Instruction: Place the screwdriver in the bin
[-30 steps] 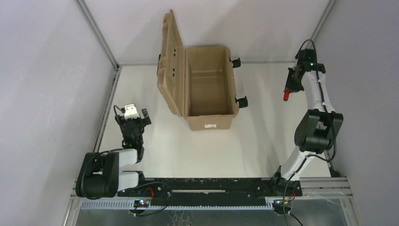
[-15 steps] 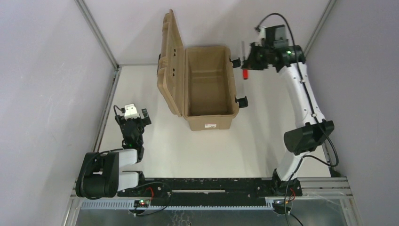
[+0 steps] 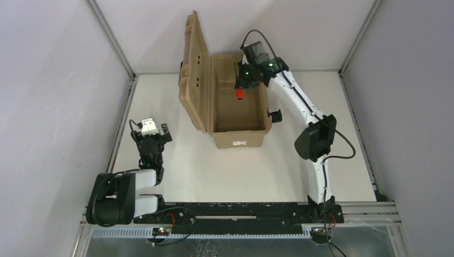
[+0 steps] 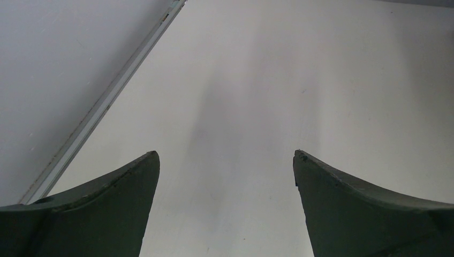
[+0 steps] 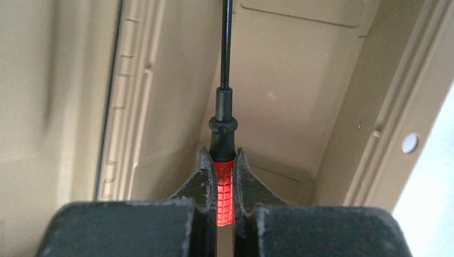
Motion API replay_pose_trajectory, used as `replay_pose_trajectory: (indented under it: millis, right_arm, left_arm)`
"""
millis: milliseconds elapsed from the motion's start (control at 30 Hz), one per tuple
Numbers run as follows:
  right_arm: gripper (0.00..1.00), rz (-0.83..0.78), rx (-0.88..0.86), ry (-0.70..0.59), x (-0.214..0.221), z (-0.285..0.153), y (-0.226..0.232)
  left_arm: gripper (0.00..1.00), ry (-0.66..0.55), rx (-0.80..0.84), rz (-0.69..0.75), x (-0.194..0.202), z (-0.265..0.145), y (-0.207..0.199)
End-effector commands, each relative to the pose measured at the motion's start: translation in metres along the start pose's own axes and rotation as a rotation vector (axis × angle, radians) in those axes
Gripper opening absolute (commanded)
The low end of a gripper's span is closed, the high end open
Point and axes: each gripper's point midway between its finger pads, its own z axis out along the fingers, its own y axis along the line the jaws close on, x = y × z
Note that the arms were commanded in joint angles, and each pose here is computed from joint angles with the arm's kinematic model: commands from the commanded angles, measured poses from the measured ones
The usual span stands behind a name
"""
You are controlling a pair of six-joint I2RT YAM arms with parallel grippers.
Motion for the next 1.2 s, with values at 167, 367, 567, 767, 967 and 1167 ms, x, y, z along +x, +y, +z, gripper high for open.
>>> replay_pose_trajectory:
  millis: [167, 367, 567, 767, 967, 1167]
  right_arm:
    - [0.12, 0.065, 0.25, 0.033, 0.049, 0.11, -0.031]
    - [0.31, 0.036, 0.311, 0.084, 0.078, 0.135, -0.04]
    - [0.62, 0.008, 0.284, 0.026, 0.05, 0.105, -0.029]
    - [0.74, -0.05, 0.239, -0.13, -0.008, 0.03, -0.009]
    - [0.85, -0.134, 0.249, -0.254, -0.043, -0.039, -0.013]
    - [0.99, -0.135, 0.37, -0.291, -0.053, -0.076, -0.083]
  left_arm:
    - [1.0, -0.094, 0.006, -0.029, -0.032, 0.01, -0.003]
    - [1.0, -0.095, 0.006, -0.03, -0.033, 0.01, -0.003]
    - [1.0, -0.094, 0.006, -0.029, -0.032, 0.01, -0.003]
    - [1.0, -0.094, 0.006, -0.029, -0.032, 0.01, -0.003]
    - [1.0, -0.094, 0.005, -0.03, -0.033, 0.01, -0.003]
    - [1.0, -0.093, 0.005, -0.029, -0.032, 0.01, -0.003]
